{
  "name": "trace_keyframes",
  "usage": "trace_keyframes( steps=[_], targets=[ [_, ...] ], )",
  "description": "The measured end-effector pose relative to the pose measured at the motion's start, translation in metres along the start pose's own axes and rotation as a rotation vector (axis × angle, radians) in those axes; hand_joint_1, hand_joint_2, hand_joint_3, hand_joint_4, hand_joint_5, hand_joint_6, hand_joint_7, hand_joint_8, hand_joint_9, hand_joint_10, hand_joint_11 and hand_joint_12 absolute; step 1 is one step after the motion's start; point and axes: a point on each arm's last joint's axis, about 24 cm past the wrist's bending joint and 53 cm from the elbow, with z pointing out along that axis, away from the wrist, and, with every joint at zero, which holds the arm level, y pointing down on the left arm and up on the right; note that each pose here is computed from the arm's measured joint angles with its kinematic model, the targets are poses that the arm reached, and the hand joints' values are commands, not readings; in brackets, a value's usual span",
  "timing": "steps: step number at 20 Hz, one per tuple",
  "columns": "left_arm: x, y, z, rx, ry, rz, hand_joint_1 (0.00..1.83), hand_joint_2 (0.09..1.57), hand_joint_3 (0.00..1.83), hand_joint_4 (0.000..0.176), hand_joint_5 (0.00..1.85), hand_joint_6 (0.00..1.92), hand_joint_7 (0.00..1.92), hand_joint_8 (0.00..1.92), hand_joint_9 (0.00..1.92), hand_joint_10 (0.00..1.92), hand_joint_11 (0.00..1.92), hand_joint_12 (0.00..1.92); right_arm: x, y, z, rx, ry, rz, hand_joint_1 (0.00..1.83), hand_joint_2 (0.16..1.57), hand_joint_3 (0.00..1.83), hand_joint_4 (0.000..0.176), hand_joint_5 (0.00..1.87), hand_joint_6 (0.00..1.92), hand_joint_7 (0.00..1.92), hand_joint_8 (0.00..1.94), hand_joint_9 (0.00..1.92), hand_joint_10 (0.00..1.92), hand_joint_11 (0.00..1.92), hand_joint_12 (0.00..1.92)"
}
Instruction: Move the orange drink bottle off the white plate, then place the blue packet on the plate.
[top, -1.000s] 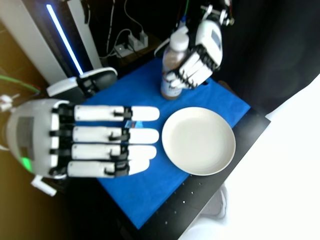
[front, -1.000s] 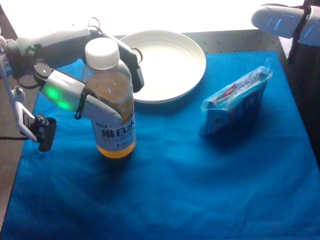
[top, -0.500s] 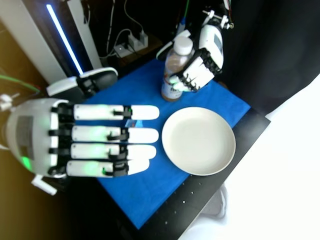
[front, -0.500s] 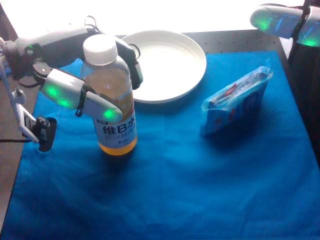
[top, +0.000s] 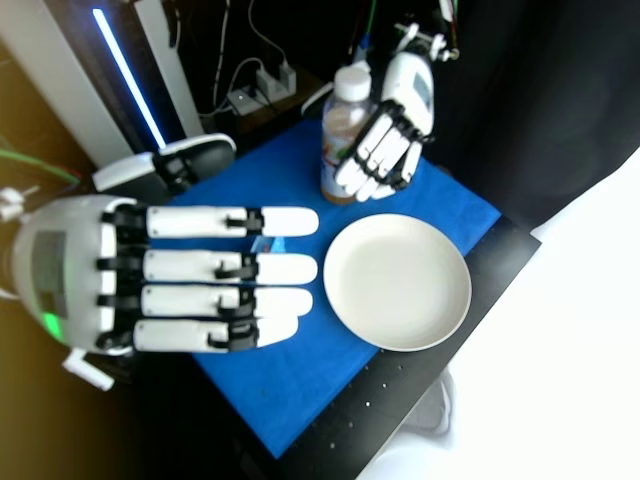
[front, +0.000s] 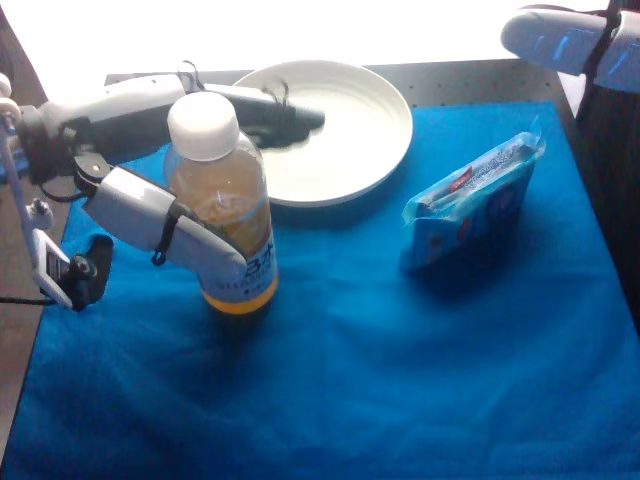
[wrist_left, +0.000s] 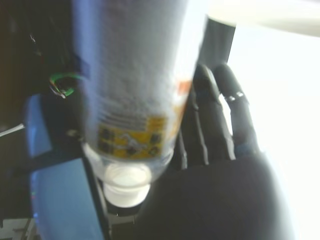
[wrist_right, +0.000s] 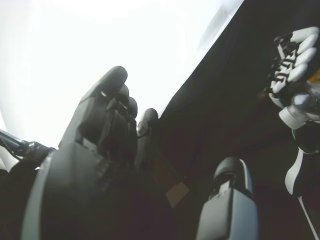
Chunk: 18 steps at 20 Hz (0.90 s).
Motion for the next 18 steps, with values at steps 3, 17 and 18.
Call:
trace_keyframes(
  steps=[3, 17, 18],
  targets=[
    [0.0, -0.001, -0.003, -0.006, 0.0, 0.002, 0.73, 0.73, 0.0, 0.176, 0.0, 0.0, 0.0, 0.0, 0.0, 0.0, 0.0, 0.03, 0.0, 0.0, 0.0, 0.0, -0.001, 0.0, 0.53, 0.83, 0.0, 0.065, 0.44, 0.0, 0.34, 0.01, 0.38, 0.0, 0.18, 0.8],
    [-0.007, -0.009, -0.052, -0.061, -0.014, 0.053, 0.62, 0.56, 0.0, 0.176, 0.0, 0.0, 0.0, 0.0, 0.0, 0.0, 0.0, 0.0, 0.006, 0.002, 0.0, -0.01, 0.026, -0.013, 0.57, 0.76, 0.0, 0.15, 0.01, 0.0, 0.3, 0.0, 0.31, 0.0, 0.02, 0.95],
    [-0.011, -0.007, -0.058, -0.074, -0.024, 0.059, 0.62, 0.56, 0.0, 0.176, 0.0, 0.0, 0.0, 0.0, 0.0, 0.0, 0.01, 0.0, 0.006, 0.002, 0.0, -0.01, 0.026, -0.012, 0.56, 0.74, 0.0, 0.171, 0.0, 0.0, 0.29, 0.0, 0.29, 0.0, 0.0, 0.97]
  ],
)
